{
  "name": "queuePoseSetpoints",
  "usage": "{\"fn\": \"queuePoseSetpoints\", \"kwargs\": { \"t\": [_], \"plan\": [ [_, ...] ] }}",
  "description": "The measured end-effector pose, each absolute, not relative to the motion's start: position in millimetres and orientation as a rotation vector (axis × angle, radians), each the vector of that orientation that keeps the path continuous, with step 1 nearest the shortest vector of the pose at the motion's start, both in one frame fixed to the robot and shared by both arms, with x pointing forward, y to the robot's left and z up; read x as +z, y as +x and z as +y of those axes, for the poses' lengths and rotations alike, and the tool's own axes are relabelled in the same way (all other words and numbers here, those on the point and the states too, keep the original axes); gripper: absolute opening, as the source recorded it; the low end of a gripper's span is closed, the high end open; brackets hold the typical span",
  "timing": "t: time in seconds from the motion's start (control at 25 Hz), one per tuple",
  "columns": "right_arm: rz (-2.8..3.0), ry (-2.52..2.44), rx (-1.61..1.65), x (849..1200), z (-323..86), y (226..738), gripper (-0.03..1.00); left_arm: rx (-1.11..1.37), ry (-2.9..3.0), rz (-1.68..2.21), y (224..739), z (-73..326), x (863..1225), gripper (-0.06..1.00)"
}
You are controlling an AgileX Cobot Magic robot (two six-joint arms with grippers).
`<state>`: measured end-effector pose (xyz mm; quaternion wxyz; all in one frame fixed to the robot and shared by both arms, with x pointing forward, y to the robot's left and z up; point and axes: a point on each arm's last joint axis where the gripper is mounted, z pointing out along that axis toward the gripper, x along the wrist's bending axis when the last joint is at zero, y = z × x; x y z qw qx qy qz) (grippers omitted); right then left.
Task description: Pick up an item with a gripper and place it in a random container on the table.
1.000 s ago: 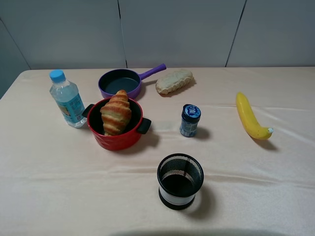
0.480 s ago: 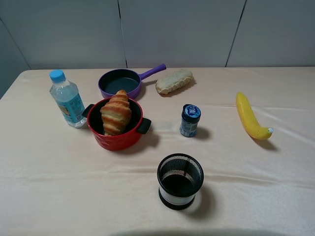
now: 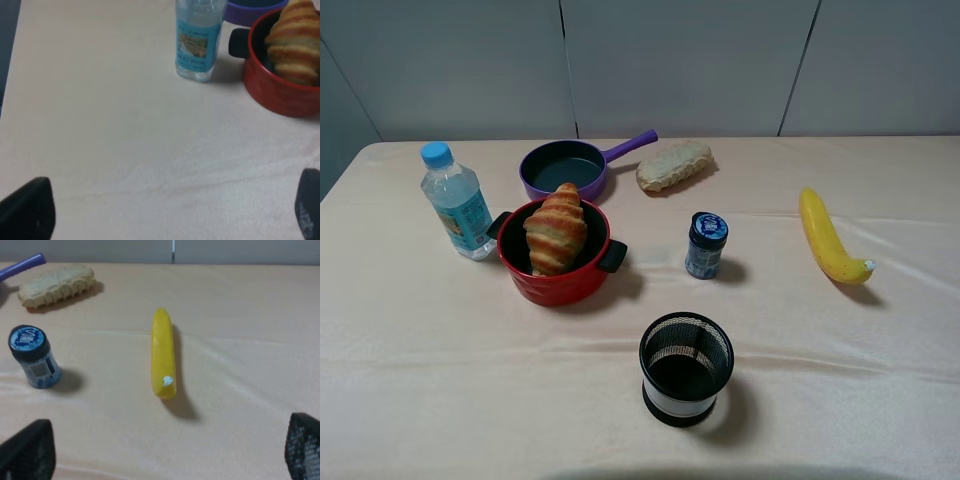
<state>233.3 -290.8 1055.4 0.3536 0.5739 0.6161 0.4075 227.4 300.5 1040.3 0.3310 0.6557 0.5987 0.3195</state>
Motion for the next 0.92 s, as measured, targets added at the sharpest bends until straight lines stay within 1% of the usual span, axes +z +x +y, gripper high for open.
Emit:
{"fn": "queuePoseSetpoints", "kwargs": {
  "t": [0.92],
  "plan": [
    [1.593, 1.484, 1.054, 1055.4, -290.8, 233.3, 0.69, 0.837, 1.713, 1.563, 227.5, 300.4, 1040.5, 0.97]
  ]
}}
